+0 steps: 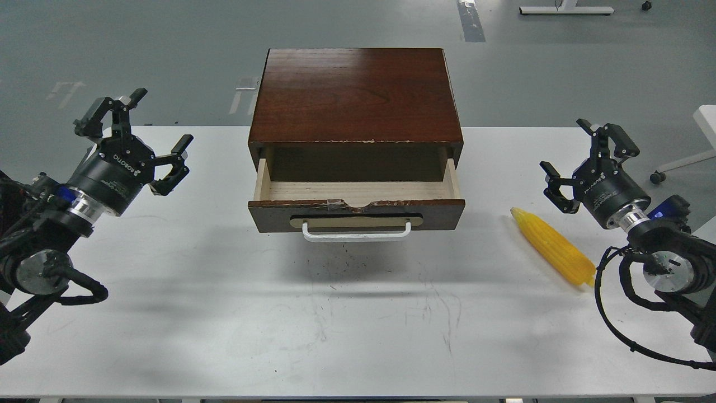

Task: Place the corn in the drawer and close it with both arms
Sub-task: 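Move the right gripper outward and lower it toward the yellow corn cob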

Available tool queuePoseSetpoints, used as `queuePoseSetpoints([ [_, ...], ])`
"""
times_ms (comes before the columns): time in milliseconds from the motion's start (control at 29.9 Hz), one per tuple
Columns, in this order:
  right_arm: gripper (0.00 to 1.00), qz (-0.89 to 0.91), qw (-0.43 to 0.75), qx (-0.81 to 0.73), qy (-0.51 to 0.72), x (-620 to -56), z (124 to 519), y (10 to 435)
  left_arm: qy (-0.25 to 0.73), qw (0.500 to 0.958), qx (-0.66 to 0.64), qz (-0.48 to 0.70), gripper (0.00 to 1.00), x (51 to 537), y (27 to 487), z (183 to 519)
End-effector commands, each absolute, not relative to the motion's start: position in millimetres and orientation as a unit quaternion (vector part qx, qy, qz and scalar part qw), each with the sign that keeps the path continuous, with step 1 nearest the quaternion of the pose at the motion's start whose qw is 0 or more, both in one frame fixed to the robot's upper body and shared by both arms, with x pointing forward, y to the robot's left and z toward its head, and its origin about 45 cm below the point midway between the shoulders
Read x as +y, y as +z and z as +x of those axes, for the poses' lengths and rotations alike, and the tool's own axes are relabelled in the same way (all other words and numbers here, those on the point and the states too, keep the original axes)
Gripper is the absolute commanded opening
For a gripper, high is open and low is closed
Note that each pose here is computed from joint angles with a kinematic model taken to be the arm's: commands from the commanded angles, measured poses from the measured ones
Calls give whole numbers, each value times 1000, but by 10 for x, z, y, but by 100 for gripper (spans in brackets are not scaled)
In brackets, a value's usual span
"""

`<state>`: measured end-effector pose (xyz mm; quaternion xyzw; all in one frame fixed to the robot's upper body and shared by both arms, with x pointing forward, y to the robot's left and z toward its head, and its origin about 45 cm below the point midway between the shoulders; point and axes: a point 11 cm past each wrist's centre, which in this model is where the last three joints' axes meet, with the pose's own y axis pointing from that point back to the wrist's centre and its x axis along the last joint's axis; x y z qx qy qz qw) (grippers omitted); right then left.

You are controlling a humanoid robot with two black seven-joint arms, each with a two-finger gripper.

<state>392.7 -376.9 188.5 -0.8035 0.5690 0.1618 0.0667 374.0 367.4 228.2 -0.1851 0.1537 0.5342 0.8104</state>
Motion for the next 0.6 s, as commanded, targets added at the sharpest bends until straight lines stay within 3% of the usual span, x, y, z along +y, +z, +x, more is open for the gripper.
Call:
queuePoseSetpoints([
  [0, 100, -835, 30, 540, 103, -3859, 3948, 2245, 532, 812, 153, -185, 100, 3662, 2285, 3738],
  [100, 100, -856, -32, 515, 25, -3966, 3986, 2557, 531, 813, 152, -185, 100, 3663, 2294, 3738],
  [268, 100, -864, -171, 466, -85, -4153, 3931, 2720, 524, 816, 154, -187, 100, 3626, 2300, 3731],
  [435, 100, -849, -311, 392, -169, -4363, 3710, 2779, 522, 817, 155, -189, 100, 3601, 2295, 3737],
  [569, 100, -817, -433, 312, -218, -4521, 3524, 2518, 520, 818, 157, -192, 100, 3566, 2291, 3742],
])
